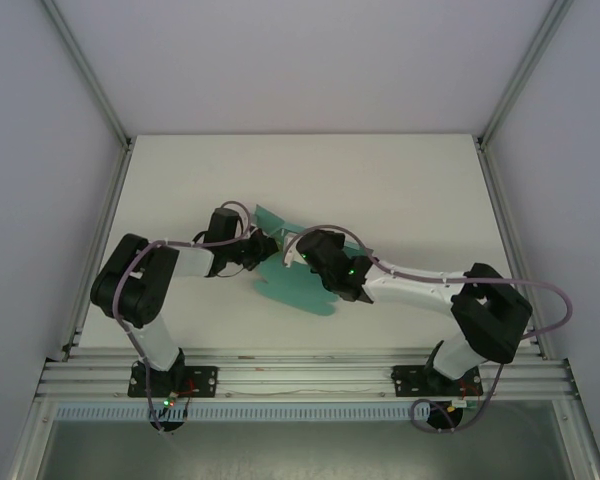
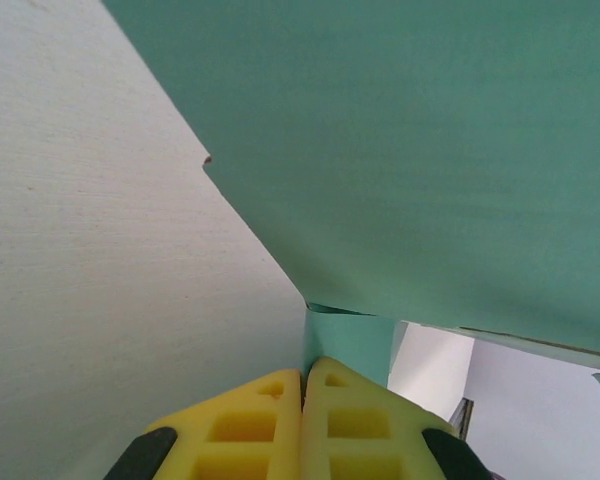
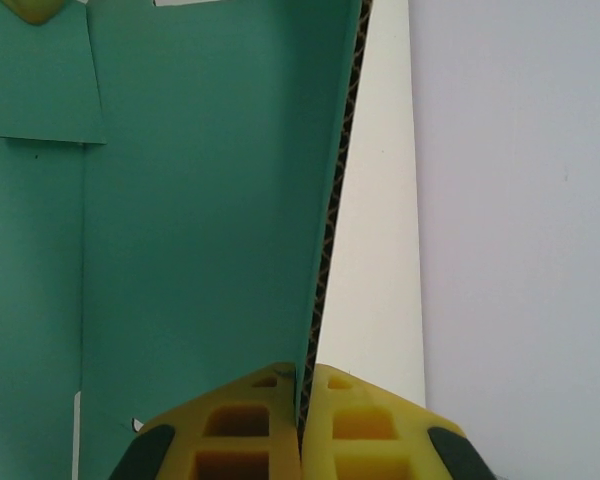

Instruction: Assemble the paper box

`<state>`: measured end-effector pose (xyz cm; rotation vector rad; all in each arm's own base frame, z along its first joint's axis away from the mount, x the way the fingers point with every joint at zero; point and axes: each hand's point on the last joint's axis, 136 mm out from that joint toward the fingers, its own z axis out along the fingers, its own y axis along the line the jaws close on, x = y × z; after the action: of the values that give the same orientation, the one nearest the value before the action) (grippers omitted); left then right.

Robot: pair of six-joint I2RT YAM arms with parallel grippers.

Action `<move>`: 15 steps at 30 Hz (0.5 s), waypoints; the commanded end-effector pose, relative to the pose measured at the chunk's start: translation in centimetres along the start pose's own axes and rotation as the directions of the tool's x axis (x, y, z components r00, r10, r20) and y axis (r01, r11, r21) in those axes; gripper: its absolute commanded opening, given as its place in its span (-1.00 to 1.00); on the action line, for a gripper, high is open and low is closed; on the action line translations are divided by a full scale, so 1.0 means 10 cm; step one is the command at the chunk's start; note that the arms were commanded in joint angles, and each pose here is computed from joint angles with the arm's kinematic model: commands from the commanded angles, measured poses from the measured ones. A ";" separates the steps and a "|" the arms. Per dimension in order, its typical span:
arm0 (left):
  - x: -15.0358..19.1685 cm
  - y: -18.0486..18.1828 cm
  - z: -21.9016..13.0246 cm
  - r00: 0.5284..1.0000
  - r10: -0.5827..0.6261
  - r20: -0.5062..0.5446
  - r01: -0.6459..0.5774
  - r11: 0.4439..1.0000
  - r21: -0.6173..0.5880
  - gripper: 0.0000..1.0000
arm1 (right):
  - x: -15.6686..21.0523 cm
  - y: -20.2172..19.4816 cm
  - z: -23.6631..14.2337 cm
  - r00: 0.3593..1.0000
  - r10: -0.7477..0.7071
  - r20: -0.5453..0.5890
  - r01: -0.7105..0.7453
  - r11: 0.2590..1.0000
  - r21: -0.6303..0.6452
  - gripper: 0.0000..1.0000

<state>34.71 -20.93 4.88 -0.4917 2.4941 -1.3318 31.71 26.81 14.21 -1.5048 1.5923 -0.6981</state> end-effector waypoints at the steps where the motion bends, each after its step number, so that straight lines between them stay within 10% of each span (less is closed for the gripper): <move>1: -0.10 -0.15 -0.08 0.994 0.101 0.042 -0.100 0.994 -0.041 -0.51 | -0.08 0.04 -0.01 0.999 -0.035 0.039 0.037 0.999 -0.039 -1.00; 11: -0.34 0.13 -0.71 0.953 0.250 0.174 -0.183 0.926 -0.330 0.91 | 0.16 -0.17 0.18 0.996 -0.080 0.025 0.080 0.997 0.013 -1.00; 15: -0.54 -0.22 -0.95 0.862 0.469 0.193 -0.383 0.851 -0.358 1.00 | 0.09 -0.12 0.17 0.993 -0.087 0.085 0.088 0.996 -0.013 -1.00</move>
<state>35.23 -13.89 9.38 -0.3390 2.4492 -0.8056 34.19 25.31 14.10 -1.5605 1.5364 -0.7104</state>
